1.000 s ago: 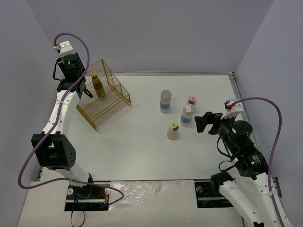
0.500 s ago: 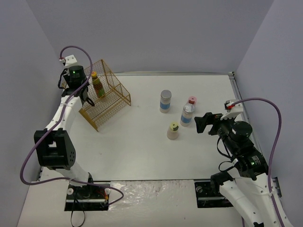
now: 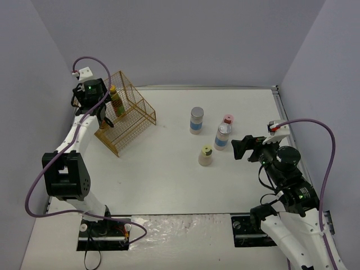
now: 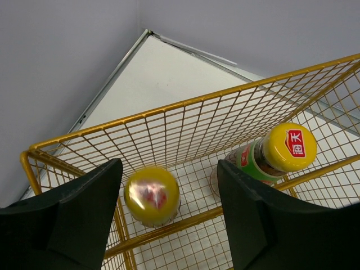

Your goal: Organize the condiment bottles

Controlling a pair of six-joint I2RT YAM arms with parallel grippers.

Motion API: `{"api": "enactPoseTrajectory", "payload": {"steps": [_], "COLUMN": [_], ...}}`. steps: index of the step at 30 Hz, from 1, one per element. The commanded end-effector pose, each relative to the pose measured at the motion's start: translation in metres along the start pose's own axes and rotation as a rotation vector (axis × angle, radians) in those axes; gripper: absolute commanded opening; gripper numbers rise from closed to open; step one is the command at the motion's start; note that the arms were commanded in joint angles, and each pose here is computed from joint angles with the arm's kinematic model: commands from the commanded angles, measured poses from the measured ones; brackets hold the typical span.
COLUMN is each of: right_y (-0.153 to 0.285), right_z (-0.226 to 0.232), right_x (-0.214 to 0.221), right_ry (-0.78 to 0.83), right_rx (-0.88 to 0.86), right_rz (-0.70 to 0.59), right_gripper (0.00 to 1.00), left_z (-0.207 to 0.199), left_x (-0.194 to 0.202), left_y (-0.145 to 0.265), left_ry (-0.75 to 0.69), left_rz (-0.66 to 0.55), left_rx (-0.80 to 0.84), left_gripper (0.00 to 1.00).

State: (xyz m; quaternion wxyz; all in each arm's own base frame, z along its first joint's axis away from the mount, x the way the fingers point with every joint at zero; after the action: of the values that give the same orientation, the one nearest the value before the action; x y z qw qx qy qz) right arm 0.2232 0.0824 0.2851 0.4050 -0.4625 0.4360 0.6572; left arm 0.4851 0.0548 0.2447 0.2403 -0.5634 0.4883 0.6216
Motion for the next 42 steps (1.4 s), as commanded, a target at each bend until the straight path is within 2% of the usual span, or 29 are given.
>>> {"api": "enactPoseTrajectory", "payload": {"steps": [1, 5, 11, 15, 19, 24, 28, 29, 34, 42], "right_y": [-0.002, -0.003, -0.008, -0.010, -0.015, -0.021, -0.022, -0.022, -0.024, -0.025], "right_z": [0.004, 0.004, 0.000, -0.009, -0.009, -0.001, 0.003, 0.004, 0.007, 0.008], "right_x": [-0.020, -0.022, -0.022, -0.026, -0.020, -0.011, -0.007, -0.007, -0.002, 0.005], "right_ry": [-0.007, -0.009, -0.048, -0.073, -0.087, -0.082, -0.080, -0.080, -0.081, -0.068], "right_rx": [-0.009, -0.007, 0.037, 0.104, 0.108, 0.063, 0.037, 0.033, 0.016, 0.000], "right_rz": [-0.073, -0.065, -0.032, -0.033, 0.002, 0.050, 0.069, 0.070, 0.091, 0.112], "right_gripper": [1.00, 1.00, 1.00, 1.00, 1.00, 1.00, 1.00, 1.00, 1.00, 1.00], "left_z": [-0.005, -0.009, -0.007, -0.023, -0.068, -0.128, -0.191, -0.196, -0.267, -0.336], "left_x": [-0.045, -0.060, -0.070, -0.063, -0.035, 0.002, 0.043, 0.038, 0.078, 0.099], "left_y": [0.018, 0.047, 0.089, 0.120, 0.160, 0.195, 0.219, 0.221, 0.227, 0.212], "left_ry": [0.080, 0.096, 0.105, 0.100, 0.047, -0.073, -0.216, -0.226, -0.358, -0.371], "left_rz": [-0.101, -0.082, -0.057, -0.007, 0.071, 0.084, 0.096, 0.071, 0.089, 0.070], "left_rx": [0.034, 0.099, 0.173, 0.310, 0.544, 0.752, 0.911, 0.924, 1.040, 1.125], "left_gripper": [0.67, 0.82, 0.92, 0.97, 0.97, 0.97, 0.97, 0.97, 0.97, 0.97]}}
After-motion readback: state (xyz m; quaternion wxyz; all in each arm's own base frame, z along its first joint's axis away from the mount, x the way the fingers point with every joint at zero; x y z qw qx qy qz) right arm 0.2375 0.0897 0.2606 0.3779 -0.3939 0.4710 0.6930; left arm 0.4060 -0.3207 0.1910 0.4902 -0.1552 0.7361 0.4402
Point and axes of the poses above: each gripper's point midway between its finger pads, its own y axis back along the fingers, its own z axis along the line the jaws close on, x = y × z, the point moved 1 cm from there along y, back along the fingers, and after that the axes turned 2 degrees about y, right-handed, at the moved point
